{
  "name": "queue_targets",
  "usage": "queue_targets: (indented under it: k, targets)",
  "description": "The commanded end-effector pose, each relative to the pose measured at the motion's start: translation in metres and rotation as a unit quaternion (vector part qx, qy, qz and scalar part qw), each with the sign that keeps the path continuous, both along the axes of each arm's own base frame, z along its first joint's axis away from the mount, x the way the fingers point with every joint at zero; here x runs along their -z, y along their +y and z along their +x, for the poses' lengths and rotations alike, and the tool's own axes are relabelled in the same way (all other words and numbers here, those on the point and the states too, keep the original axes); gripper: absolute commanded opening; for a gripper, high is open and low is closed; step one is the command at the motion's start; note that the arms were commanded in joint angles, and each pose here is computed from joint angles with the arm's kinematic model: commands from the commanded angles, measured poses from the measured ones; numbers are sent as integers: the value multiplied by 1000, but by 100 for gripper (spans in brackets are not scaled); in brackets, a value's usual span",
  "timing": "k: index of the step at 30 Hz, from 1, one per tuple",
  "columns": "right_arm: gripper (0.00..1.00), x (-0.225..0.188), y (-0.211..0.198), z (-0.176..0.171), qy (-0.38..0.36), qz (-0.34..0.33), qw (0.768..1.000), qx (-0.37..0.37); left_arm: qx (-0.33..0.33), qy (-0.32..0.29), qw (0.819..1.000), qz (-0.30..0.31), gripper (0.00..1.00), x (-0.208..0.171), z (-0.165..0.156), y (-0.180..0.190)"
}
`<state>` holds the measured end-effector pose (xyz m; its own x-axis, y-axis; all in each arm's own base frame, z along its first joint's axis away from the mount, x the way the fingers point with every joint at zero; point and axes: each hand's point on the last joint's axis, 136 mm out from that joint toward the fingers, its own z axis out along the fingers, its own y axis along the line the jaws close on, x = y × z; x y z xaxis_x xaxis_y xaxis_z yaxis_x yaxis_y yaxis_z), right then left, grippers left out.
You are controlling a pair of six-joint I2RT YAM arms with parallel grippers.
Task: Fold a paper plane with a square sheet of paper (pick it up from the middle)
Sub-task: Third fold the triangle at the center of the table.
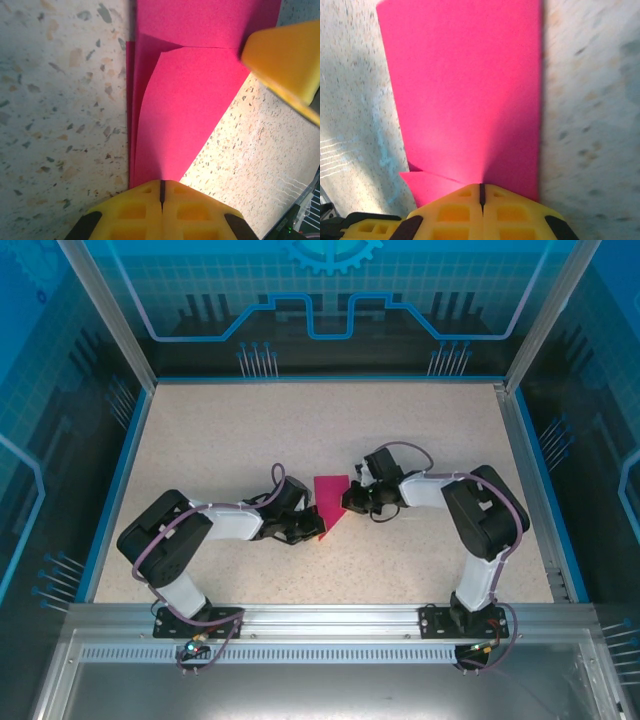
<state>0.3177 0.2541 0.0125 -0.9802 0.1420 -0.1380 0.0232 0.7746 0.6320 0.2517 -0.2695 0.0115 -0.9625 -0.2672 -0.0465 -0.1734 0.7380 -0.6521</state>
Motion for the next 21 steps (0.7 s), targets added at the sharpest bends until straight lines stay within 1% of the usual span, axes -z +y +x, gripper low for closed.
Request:
queue_targets:
  k: [1, 3, 6, 9, 11, 14, 21]
  targets:
    - [0, 5, -25, 24, -20, -18, 999, 18, 10, 87, 992, 96, 0, 46, -48, 40]
    - [0, -12, -25, 30, -37, 0, 999, 15, 12, 81, 992, 92, 0, 43, -45, 37]
    - [0, -44, -26, 34, -77, 7, 997, 10, 14, 73, 993, 87, 0, 38, -40, 33]
    - [0, -66, -23, 27, -94, 21, 995, 8, 15, 68, 994, 84, 0, 35, -36, 30]
    - [0, -66, -13, 15, -88, 28, 996, -5, 14, 67, 994, 82, 0, 33, -34, 29]
    - [0, -55, 7, -3, -62, 27, 997, -23, 14, 62, 995, 79, 0, 30, -31, 26]
    - [0, -19, 27, -21, 2, 32, 999, -32, 12, 55, 995, 78, 0, 28, -27, 25]
